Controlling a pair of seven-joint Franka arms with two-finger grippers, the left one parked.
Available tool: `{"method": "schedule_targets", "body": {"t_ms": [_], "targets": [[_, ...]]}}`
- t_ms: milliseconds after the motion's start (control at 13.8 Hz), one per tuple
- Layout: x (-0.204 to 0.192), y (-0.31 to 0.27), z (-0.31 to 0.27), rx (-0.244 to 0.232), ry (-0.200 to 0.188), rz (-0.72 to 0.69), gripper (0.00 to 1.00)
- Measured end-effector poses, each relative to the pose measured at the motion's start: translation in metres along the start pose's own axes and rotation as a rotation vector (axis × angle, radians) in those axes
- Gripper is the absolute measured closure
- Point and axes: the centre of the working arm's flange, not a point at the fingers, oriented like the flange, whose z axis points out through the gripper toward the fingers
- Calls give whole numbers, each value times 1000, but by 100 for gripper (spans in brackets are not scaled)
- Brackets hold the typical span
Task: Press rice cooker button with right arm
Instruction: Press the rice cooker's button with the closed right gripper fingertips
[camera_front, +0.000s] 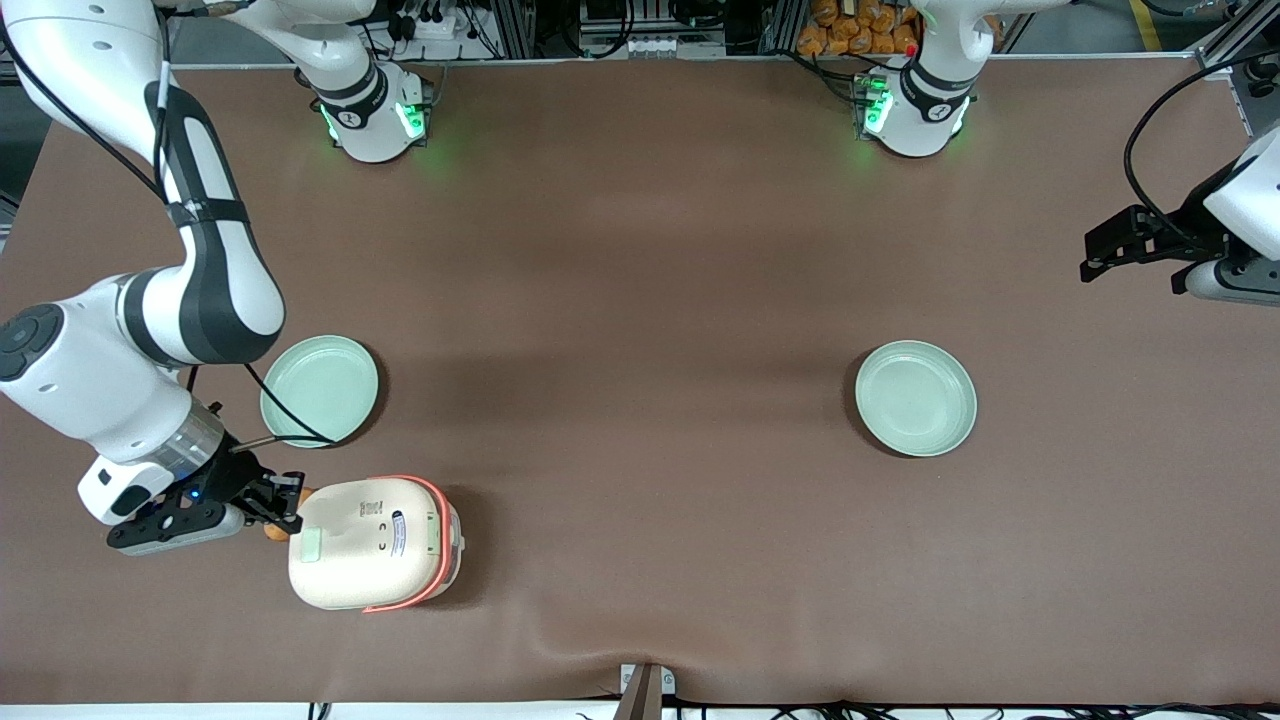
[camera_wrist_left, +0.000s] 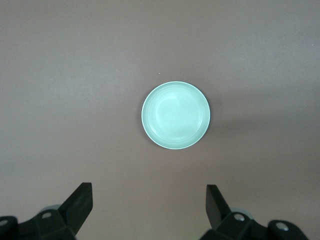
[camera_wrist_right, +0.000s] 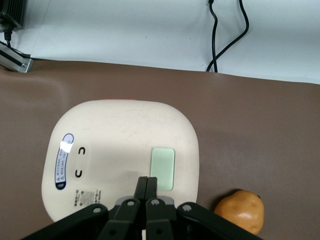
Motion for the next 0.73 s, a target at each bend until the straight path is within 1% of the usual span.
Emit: {"method": "schedule_targets", "body": {"t_ms": [291,509,727], "targets": [[1,5,15,-5,16,4,99],[1,9,23,-13,36,-7,99],[-1,13,36,-18,45,-4,99]]}}
